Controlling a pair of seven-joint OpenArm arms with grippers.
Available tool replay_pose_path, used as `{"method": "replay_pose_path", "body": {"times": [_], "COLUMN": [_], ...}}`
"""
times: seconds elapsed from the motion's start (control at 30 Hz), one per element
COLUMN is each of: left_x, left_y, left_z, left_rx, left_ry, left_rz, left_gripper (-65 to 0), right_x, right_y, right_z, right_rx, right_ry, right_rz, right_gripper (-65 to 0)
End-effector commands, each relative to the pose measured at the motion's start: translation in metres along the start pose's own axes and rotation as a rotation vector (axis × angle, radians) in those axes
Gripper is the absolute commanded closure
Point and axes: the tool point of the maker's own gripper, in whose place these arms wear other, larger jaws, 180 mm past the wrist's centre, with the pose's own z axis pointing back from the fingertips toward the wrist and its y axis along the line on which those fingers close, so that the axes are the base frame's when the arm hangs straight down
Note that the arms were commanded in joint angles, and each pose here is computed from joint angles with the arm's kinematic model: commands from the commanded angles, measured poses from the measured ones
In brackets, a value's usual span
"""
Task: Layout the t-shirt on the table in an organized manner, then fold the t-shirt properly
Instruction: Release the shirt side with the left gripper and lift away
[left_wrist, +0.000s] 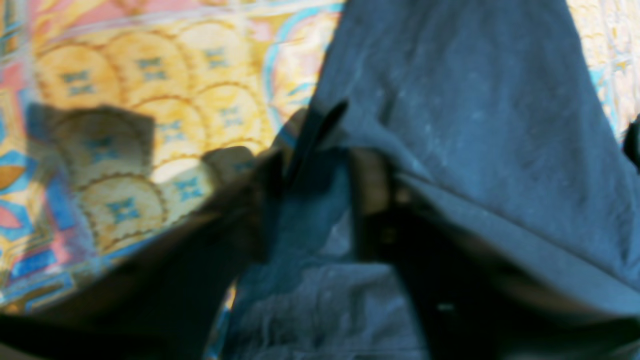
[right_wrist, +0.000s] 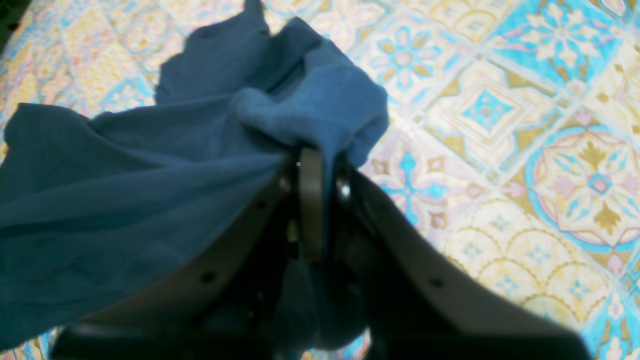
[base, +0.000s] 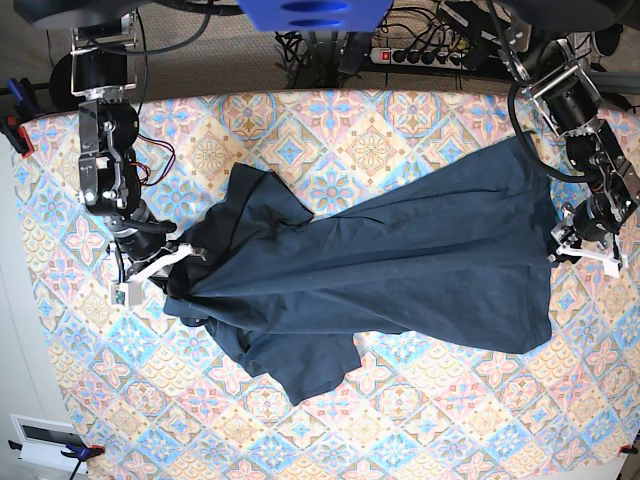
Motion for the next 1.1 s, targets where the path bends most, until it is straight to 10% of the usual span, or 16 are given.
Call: {"method": "replay_pose_path", "body": {"times": [0.0, 0.27, 0.93, 1.07], "left_x": [0.018, -0.003, -0.059, -0.063], "left_y": [0.012, 0.026, 0.003, 0.003], "left_z": [0.013, 0.053, 0.021, 0.019], "left_rx": [0.025, -0.037, -0.124, -0.126], "left_ry": [-0.041, -0.016, 0.101, 0.112], "left_rz": [-0.028, -0.058, 0.049, 0.057], "left_gripper": [-31.4, -52.6, -52.3, -36.1], "right_x": [0.021, 0.021, 0.022, 0.022], "right_y": [0.003, 0.003, 0.004, 0.004], "right_z": [0.002, 0.002, 0.002, 0.002], "right_rx": [0.012, 0.012, 0.014, 0.014], "right_ry": [-0.063, -0.063, -0.064, -0.064], "right_rz": [0.018, 0.018, 0.016, 0.016], "right_gripper": [-0.6, -0.7, -0.7, -0.7]}}
